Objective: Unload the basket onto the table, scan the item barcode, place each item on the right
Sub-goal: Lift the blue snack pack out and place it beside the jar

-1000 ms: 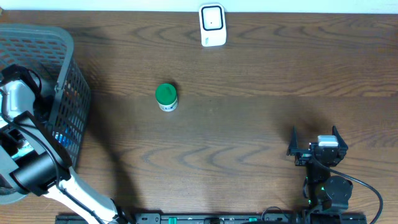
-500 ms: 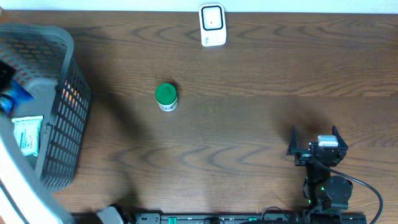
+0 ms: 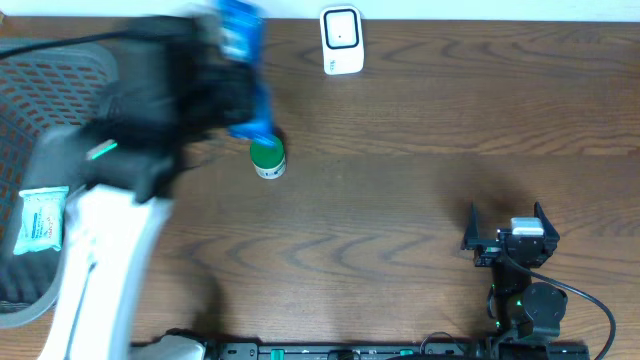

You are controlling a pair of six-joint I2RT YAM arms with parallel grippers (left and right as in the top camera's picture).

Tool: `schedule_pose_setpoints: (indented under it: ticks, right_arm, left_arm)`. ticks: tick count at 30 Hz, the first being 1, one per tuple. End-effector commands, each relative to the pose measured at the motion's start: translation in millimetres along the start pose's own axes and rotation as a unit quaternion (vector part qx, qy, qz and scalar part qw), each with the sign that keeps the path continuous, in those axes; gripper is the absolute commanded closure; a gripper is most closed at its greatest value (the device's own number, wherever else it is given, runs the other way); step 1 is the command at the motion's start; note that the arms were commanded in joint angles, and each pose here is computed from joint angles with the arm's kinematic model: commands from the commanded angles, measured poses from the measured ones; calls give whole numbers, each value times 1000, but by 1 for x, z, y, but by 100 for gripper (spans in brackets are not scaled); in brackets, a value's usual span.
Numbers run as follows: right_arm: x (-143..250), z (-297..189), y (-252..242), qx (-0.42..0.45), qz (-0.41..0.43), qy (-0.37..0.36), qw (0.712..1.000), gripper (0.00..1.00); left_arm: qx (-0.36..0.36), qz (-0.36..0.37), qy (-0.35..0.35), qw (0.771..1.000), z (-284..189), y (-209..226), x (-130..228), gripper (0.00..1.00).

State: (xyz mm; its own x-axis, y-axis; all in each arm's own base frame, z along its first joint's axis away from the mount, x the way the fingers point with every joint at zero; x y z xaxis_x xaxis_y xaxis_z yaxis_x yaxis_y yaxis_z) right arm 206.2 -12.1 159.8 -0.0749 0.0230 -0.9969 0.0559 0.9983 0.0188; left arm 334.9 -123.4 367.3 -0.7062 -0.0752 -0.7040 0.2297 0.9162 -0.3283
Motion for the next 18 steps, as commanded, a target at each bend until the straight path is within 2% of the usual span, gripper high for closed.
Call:
schedule_pose_setpoints:
  ticks: [1, 5, 8, 12, 17, 18]
  right_arm:
    - [0, 0, -1, 4, 6, 0, 1000, 1]
    - [0, 0, -1, 4, 6, 0, 1000, 1]
    - [0, 0, -1, 4, 6, 0, 1000, 1]
    - [0, 0, -1, 4, 6, 0, 1000, 1]
    - [0, 0, -1, 4, 6, 0, 1000, 1]
    - [0, 0, -1, 4, 6, 0, 1000, 1]
  left_arm:
    - [-60, 4, 73, 996, 65, -13, 34, 92]
    - [-120, -51, 142, 981, 133, -18, 76, 93]
    - [-167, -138, 187, 958, 179, -12, 111, 92]
    - [-226, -229, 221, 921, 223, 3, 151, 93]
    - [-270, -286, 244, 887, 258, 15, 189, 91]
    - [-273, -288, 245, 884, 264, 15, 195, 63]
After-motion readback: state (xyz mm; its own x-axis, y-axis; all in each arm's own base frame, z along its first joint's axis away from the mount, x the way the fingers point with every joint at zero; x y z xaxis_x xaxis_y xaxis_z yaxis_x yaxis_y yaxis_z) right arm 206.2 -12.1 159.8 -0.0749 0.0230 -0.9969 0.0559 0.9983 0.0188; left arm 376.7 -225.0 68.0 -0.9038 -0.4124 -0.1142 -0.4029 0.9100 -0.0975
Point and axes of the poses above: each gripper's point midway between its finger pads, its own z axis out along the fingers, its own y axis along the line the jaws close on, x = y × z, the point moved 4 cm from there along -z, back along the fingers, and after that the axes turned 9 degrees about z, right-handed, at the moved point
